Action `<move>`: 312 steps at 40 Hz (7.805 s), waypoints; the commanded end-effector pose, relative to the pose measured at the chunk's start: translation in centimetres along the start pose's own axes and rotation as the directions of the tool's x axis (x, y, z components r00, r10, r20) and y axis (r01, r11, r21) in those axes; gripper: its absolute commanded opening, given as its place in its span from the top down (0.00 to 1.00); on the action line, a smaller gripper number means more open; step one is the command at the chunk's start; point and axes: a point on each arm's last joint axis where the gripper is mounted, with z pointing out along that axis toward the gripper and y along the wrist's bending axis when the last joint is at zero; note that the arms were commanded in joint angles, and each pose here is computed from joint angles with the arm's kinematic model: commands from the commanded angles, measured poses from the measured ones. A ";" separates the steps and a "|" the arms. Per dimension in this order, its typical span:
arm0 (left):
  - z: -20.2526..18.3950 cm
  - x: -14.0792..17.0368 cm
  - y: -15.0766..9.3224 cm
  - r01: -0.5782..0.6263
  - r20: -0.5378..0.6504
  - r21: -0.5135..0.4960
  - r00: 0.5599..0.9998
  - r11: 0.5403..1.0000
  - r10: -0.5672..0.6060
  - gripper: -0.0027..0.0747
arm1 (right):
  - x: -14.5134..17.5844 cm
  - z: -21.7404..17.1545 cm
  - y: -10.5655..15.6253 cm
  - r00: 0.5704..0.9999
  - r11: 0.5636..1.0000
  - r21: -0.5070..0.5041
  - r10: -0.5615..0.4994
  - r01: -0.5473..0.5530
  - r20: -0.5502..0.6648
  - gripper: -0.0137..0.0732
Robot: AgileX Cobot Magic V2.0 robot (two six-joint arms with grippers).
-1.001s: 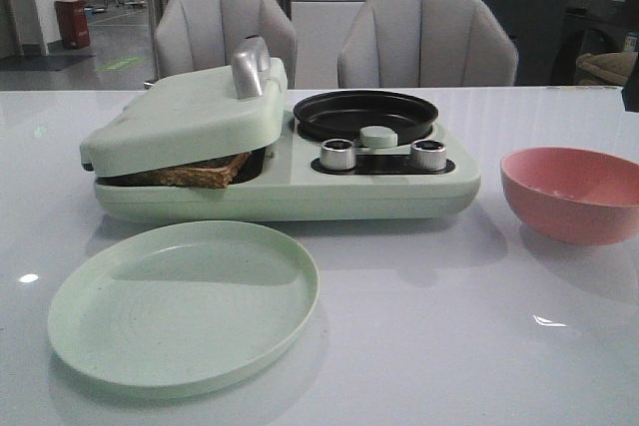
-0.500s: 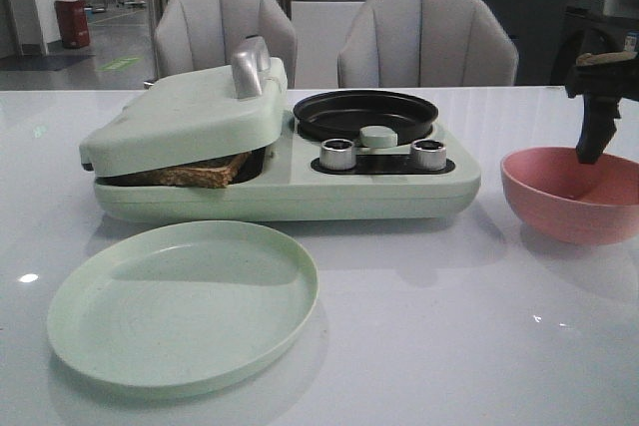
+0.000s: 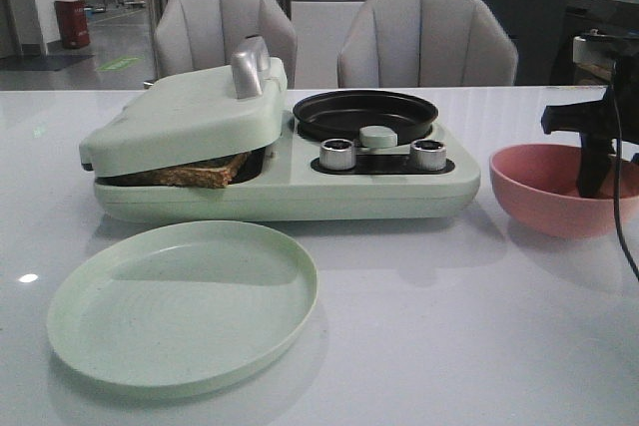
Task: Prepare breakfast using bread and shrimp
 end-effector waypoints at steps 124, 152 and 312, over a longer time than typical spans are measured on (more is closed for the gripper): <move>-0.1 -1.4 0.1 0.026 0.086 -0.008 0.996 1.000 -0.025 0.82 | -4.7 -5.6 16.1 -0.491 0.690 0.697 -0.547 0.193 0.678 0.69; -0.1 -1.4 0.1 0.026 0.086 -0.008 0.996 1.000 -0.025 0.82 | -8.4 -7.1 13.1 0.333 0.980 -0.064 -0.003 0.190 0.943 0.69; -0.1 -1.4 0.1 0.026 0.086 -0.008 0.996 1.000 -0.025 0.82 | 27.8 -22.4 -2.0 0.416 0.878 -0.151 -0.060 0.455 0.907 0.34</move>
